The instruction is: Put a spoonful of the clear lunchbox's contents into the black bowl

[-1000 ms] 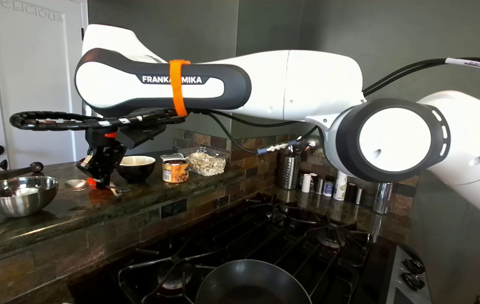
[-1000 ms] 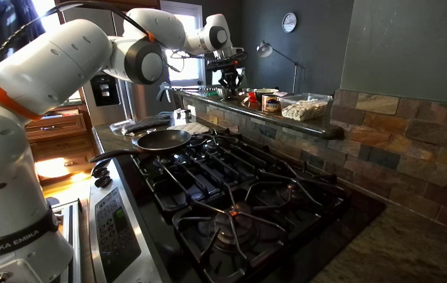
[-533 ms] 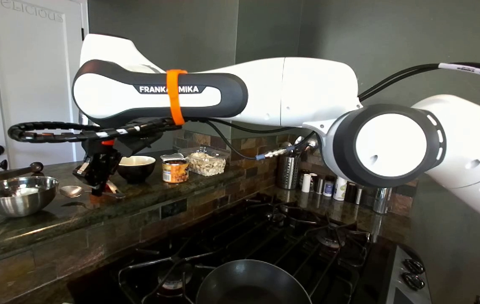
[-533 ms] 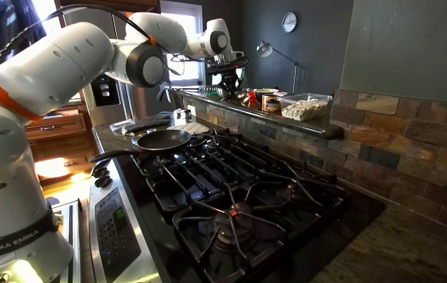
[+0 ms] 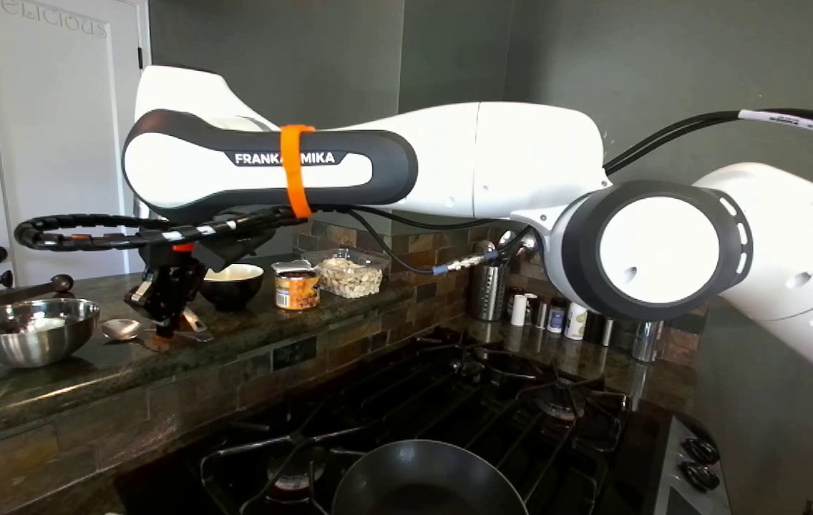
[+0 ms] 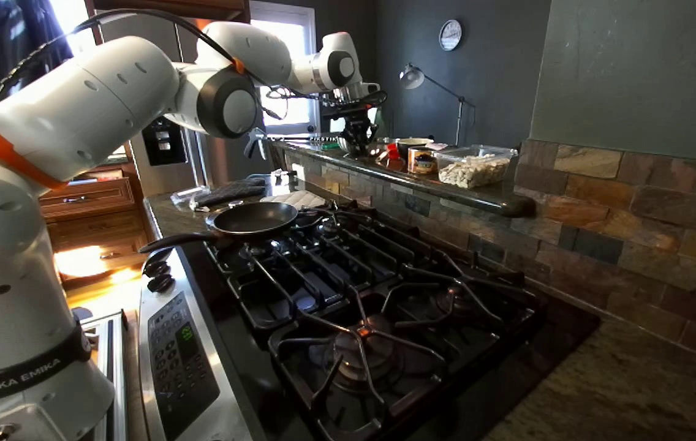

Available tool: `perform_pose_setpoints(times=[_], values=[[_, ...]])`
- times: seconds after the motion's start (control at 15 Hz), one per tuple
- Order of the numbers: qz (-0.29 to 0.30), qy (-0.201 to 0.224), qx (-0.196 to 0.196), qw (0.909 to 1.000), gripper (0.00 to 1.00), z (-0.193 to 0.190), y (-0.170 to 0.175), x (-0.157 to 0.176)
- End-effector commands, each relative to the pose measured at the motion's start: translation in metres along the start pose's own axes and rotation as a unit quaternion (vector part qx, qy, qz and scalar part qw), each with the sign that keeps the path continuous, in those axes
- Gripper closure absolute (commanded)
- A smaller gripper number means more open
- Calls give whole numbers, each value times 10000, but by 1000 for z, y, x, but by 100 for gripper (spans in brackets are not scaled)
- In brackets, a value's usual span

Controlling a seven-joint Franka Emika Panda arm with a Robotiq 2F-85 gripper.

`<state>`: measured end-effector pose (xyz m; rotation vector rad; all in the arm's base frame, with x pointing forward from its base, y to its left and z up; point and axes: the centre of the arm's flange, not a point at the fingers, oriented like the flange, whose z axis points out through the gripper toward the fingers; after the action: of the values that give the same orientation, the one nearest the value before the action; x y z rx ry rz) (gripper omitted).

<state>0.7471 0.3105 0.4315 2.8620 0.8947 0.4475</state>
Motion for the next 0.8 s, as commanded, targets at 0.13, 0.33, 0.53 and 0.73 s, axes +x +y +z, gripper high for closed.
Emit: perform_pose_setpoints(times=[0.13, 0.33, 0.53, 0.73], values=[[-35, 48, 94, 9999, 98, 8, 1, 7], [-29, 69, 97, 9999, 98, 11, 2, 8], [-11, 149, 123, 9998, 98, 14, 3, 9], [-2, 175, 90, 9998, 64, 15, 4, 10]])
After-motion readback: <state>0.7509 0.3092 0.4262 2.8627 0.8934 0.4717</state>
